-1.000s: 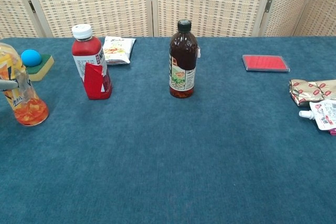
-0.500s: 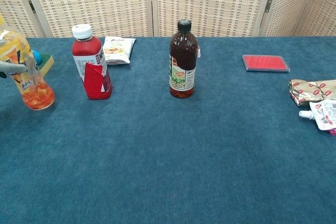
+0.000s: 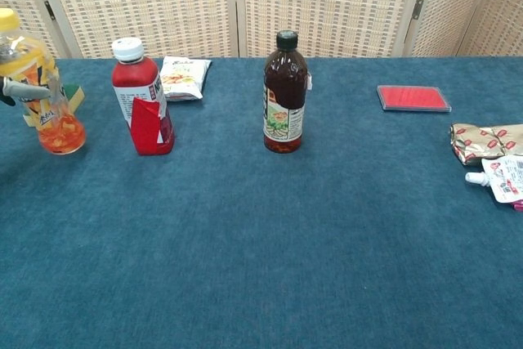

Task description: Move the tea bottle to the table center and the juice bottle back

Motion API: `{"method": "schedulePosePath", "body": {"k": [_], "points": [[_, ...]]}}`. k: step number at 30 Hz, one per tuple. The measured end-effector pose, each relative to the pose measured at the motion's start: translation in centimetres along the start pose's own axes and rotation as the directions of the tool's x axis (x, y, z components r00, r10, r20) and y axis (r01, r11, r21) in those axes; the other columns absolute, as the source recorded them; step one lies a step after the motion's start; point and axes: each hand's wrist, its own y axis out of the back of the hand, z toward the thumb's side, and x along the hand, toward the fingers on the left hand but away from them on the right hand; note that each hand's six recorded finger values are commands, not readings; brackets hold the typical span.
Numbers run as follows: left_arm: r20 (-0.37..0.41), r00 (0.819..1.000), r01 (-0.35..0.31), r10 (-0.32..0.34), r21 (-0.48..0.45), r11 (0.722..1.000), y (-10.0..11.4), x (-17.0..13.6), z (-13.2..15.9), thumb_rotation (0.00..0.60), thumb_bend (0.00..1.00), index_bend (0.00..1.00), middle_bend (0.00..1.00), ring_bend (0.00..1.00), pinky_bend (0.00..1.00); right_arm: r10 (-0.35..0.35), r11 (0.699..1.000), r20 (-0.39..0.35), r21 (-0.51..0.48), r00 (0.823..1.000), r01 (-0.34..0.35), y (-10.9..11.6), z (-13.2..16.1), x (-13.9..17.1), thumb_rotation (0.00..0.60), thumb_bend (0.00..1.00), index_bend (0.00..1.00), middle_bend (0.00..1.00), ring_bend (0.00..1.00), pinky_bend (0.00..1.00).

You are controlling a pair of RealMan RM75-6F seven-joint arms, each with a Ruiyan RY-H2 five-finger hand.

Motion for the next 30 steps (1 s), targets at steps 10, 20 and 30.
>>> {"method": "schedulePosePath", "body": {"k": [10,20,30], "points": [[-0.001,1.000,-0.009,0.009,0.021,1.000,-0.2,1.9,0.8,0.600,0.10,0.61,0.46,0.34,0.35,0.007,1.000,0.002,0.004,1.000,-0.007,-0.2,0.0,-0.1,0.600,0.08,0.17,0.30,0.19,0.44],[-0.015,1.000,-0.010,0.011,0.045,0.999,-0.6,2.6,0.6,0.600,0.10,0.61,0.46,0.34,0.35,0.004,1.000,0.001,-0.002,1.000,-0.004,0.0,-0.1,0.0,0.600,0.08,0.17,0.30,0.19,0.44],[-0.037,0.999,-0.021,0.023,0.066,0.998,-0.4,2.9,0.2,0.600,0.10,0.60,0.46,0.34,0.35,0.004,1.000,0.003,-0.003,1.000,-0.004,0.1,-0.2,0.0,0.600,0.08,0.17,0.30,0.19,0.44]]}}
